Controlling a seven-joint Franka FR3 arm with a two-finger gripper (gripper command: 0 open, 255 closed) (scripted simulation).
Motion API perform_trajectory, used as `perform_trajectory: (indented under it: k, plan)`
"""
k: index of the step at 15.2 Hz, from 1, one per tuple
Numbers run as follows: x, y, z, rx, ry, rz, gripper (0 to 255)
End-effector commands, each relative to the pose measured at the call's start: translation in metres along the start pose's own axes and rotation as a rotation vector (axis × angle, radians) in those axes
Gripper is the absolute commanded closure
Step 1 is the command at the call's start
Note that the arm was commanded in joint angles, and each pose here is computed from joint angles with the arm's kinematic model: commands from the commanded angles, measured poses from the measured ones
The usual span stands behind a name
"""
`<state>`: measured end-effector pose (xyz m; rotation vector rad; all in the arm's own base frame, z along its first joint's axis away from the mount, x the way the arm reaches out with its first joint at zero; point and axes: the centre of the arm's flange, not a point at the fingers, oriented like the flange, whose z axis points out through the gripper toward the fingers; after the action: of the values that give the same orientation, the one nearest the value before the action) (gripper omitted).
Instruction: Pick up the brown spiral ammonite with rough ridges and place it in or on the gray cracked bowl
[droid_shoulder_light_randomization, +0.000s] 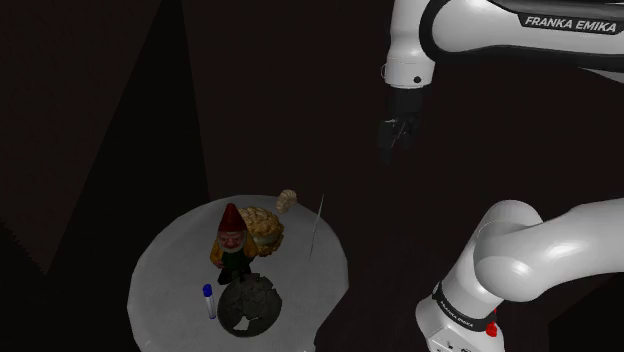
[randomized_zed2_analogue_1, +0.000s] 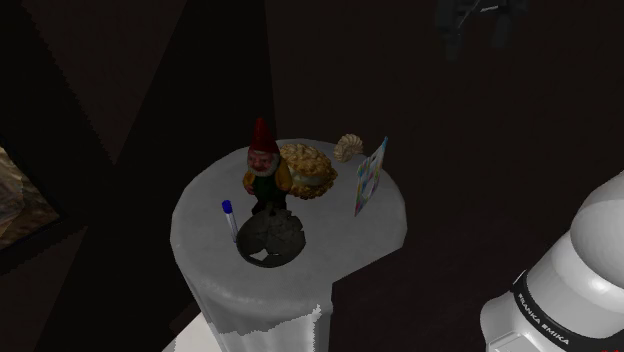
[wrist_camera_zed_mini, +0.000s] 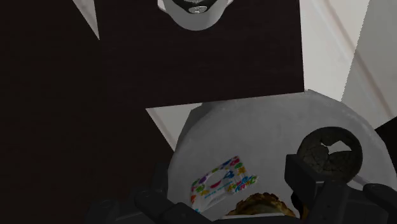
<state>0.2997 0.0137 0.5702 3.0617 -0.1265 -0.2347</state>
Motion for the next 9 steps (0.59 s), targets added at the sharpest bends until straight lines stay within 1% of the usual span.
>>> perform_trajectory:
  k: [1, 9]
  plan:
    - [0.0, 0.0, 0.0, 0.0, 0.0, 0.0, 0]
    - [0.077, -0.038, 0.059, 0.003, 0.013, 0.22, 0]
